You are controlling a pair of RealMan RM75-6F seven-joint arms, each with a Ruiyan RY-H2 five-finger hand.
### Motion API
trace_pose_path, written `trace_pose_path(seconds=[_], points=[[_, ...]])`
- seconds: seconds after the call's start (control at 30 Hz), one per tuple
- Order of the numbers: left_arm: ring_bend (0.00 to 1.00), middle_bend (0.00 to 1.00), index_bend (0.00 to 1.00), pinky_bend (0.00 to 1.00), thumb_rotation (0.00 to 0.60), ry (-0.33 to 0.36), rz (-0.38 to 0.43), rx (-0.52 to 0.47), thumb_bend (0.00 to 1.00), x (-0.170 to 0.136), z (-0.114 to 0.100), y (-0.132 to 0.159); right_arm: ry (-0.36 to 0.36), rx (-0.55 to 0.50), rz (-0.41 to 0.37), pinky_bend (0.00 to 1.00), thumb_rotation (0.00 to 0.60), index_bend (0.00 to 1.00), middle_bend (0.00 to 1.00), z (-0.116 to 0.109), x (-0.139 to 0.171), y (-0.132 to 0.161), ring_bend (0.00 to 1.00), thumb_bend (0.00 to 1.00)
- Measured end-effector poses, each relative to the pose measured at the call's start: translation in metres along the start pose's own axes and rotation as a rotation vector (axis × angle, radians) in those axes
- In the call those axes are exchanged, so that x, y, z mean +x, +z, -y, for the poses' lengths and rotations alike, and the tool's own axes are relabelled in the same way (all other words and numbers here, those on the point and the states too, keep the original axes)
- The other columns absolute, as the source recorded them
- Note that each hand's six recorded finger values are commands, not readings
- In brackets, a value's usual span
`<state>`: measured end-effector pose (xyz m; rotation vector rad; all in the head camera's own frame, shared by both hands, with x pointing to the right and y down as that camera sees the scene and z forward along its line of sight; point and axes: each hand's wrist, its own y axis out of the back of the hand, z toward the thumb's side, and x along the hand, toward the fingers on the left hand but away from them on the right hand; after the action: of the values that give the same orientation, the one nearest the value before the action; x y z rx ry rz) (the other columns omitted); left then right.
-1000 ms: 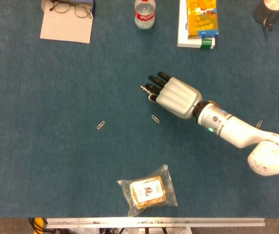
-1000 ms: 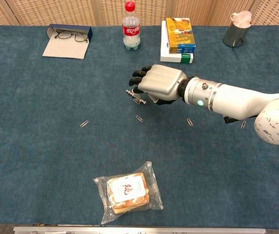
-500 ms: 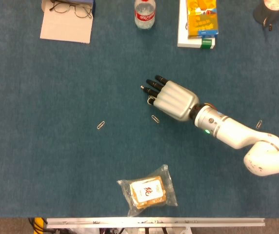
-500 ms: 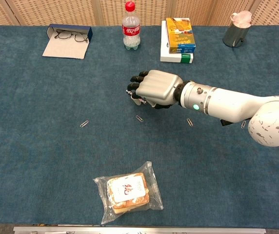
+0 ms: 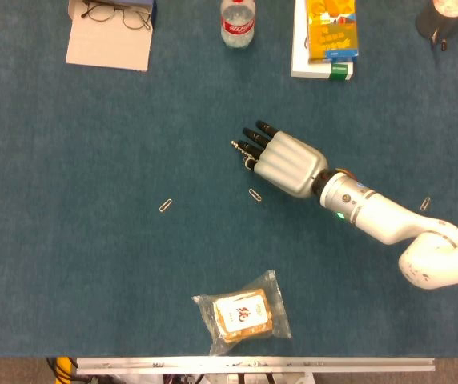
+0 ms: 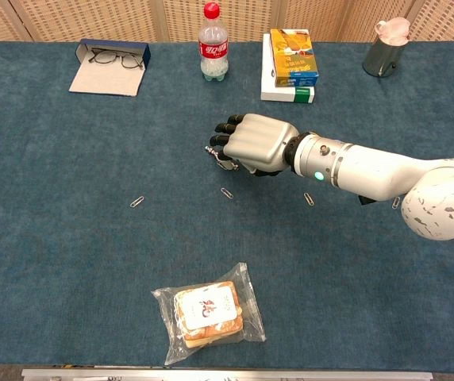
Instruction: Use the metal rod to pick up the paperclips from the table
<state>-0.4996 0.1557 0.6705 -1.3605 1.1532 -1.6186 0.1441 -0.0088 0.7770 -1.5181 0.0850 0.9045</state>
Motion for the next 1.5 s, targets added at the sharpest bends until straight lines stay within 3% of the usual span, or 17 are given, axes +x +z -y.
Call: trace_pose_path(seconds=[0.57, 1.03, 1.5], points=[[0.00, 0.00, 0.26, 0.09, 0.600, -0.004, -0.002, -0.007, 0.35, 0.000, 0.001, -0.001, -0.002, 0.035, 0.093, 0.10, 0.600, 0.38, 0.12, 0.002, 0.004, -0.021, 0.00, 1.00], [0.00, 0.00, 0.26, 0.09, 0.600, -0.004, -0.009, -0.014, 0.35, -0.001, 0.001, -0.003, 0.005, 0.022, 0.043, 0.10, 0.600, 0.38, 0.12, 0.002, 0.008, -0.004, 0.00, 1.00], [0.00, 0.00, 0.26, 0.09, 0.600, -0.006, -0.004, -0.012, 0.35, 0.000, 0.001, -0.003, 0.022, 0.034, 0.077, 0.10, 0.600, 0.39, 0.12, 0.007, 0.000, -0.013, 0.00, 1.00]])
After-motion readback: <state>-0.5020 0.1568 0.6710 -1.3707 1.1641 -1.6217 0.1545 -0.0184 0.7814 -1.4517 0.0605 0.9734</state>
